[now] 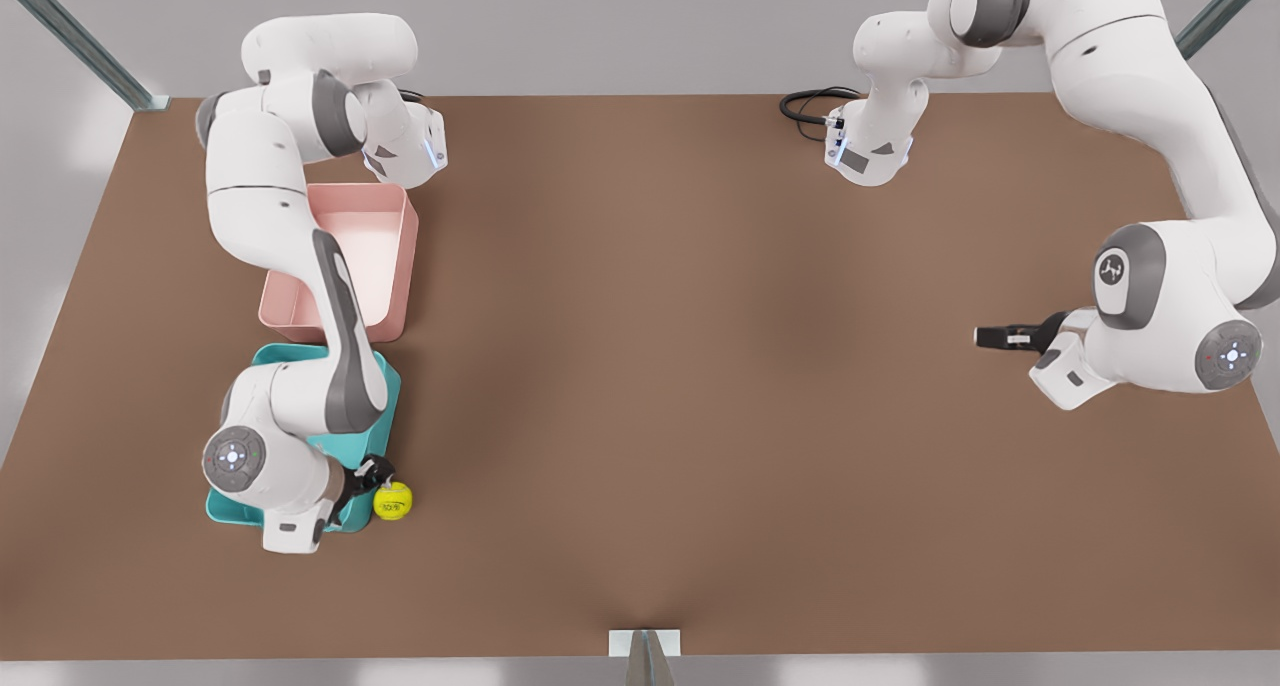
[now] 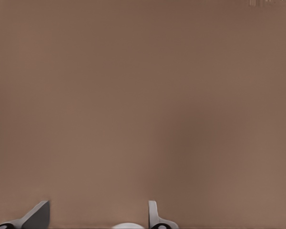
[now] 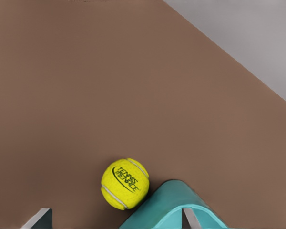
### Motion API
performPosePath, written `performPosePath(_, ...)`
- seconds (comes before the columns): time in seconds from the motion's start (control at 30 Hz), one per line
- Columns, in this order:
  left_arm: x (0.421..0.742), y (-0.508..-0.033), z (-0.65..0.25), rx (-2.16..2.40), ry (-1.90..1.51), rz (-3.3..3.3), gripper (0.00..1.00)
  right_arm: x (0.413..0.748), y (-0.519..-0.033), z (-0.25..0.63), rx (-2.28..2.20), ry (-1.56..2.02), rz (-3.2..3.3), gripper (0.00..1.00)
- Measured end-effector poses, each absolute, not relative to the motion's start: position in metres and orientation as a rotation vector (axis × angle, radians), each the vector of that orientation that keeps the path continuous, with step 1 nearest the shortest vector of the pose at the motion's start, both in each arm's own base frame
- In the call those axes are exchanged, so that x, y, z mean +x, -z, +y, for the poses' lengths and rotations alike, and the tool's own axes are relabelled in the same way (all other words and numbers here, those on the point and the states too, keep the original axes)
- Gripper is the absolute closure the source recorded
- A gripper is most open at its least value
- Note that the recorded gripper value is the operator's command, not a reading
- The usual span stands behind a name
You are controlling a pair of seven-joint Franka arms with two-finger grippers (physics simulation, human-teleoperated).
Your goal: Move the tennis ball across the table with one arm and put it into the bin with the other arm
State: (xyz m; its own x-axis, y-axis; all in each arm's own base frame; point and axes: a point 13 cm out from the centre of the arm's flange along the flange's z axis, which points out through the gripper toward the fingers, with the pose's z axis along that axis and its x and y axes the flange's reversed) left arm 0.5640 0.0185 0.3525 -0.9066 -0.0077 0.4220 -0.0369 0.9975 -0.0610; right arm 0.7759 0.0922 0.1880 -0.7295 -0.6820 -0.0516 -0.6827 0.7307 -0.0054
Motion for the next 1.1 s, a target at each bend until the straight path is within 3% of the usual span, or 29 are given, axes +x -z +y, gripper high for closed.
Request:
performPosePath(0.3, 0.563, -0.391, -0.009, 0.007, -0.091, -2.751, 0.00, 0.805, -0.165, 0.120, -1.754, 0.092, 2.397, 0.00)
performPosePath(0.6, 0.561, -0.390, -0.010, 0.038, -0.084, -2.744, 0.00, 0.754, -0.129, 0.094, -2.090, 0.078, 2.227, 0.00)
performPosePath(1.1, 0.554, -0.385, -0.011, 0.066, -0.079, -2.706, 0.00, 0.740, -0.090, 0.088, -2.239, 0.108, 2.157, 0.00)
